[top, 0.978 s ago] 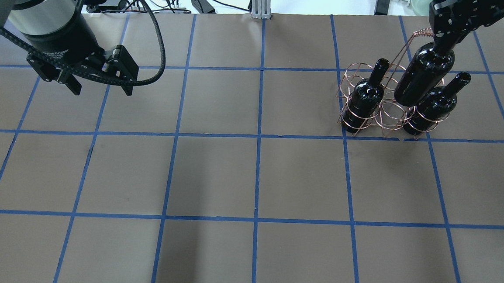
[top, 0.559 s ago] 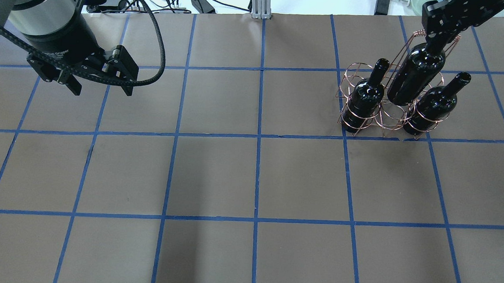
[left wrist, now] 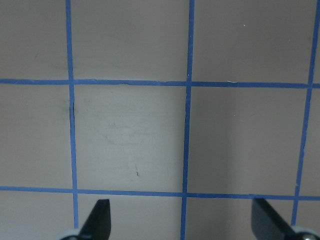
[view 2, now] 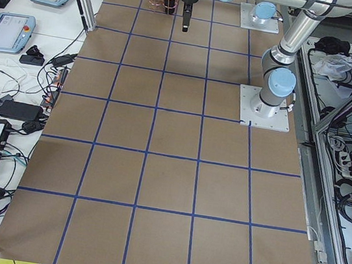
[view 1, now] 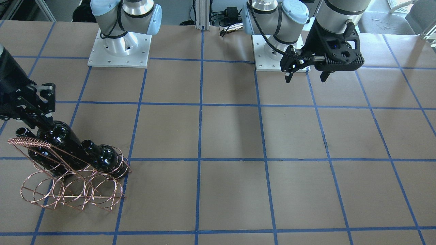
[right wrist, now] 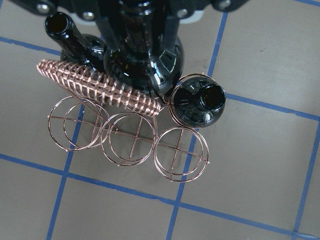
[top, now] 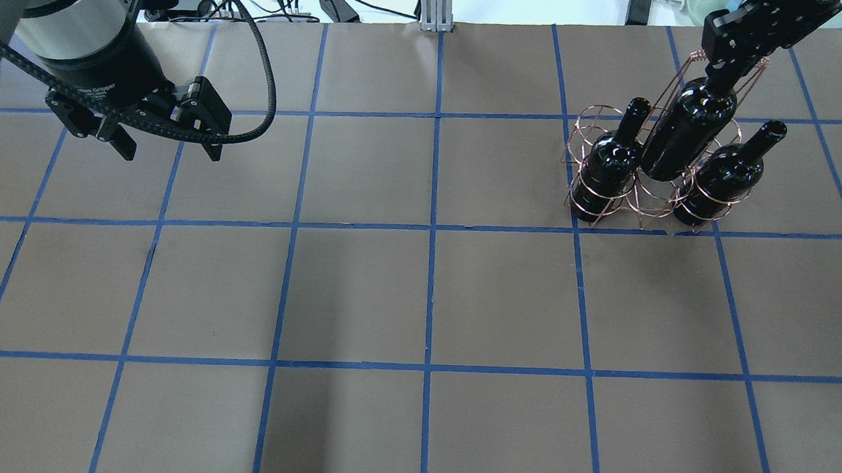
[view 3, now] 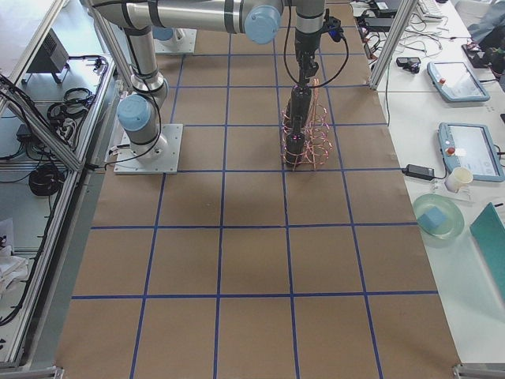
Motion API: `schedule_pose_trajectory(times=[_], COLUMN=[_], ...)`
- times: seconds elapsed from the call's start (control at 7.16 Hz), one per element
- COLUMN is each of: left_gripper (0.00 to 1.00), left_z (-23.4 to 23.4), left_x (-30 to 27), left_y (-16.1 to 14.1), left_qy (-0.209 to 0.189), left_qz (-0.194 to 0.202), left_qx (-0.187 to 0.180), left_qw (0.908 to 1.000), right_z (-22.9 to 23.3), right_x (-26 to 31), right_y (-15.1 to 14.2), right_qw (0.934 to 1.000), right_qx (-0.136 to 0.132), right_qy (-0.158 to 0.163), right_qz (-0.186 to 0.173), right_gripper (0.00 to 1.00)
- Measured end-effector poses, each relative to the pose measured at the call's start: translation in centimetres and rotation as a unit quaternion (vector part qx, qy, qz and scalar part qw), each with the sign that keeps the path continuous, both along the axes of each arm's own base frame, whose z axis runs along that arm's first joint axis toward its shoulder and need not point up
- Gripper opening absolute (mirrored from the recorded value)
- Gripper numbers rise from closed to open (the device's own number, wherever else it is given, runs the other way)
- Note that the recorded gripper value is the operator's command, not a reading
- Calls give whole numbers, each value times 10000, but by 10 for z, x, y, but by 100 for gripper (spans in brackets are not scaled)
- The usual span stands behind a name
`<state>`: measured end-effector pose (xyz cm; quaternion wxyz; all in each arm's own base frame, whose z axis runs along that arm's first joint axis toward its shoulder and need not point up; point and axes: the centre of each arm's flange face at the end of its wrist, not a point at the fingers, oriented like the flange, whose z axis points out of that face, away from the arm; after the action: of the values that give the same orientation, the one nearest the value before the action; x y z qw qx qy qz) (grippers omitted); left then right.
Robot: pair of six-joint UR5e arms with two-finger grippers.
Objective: Place wine into wine basket
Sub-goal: 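Lower the bottle into the empty ring of the copper basket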
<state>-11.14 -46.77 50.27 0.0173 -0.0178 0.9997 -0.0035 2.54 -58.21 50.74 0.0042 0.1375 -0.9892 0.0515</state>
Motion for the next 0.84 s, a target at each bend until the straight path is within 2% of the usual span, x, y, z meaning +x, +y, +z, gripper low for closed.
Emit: schedule_pose_trajectory(times=[0.84], left_gripper=[100], left_z=[-5], left_x=[-2], left_y=[-1], left_qy=[4], left_qz=[-17], left_qx=[46], left_qw=[10000], right_z=[-11], right_x=[-9], right_y=[-1], right_qw=[9999], right_qx=[102], right_qy=[4], right_qz=[82], right_gripper=[0])
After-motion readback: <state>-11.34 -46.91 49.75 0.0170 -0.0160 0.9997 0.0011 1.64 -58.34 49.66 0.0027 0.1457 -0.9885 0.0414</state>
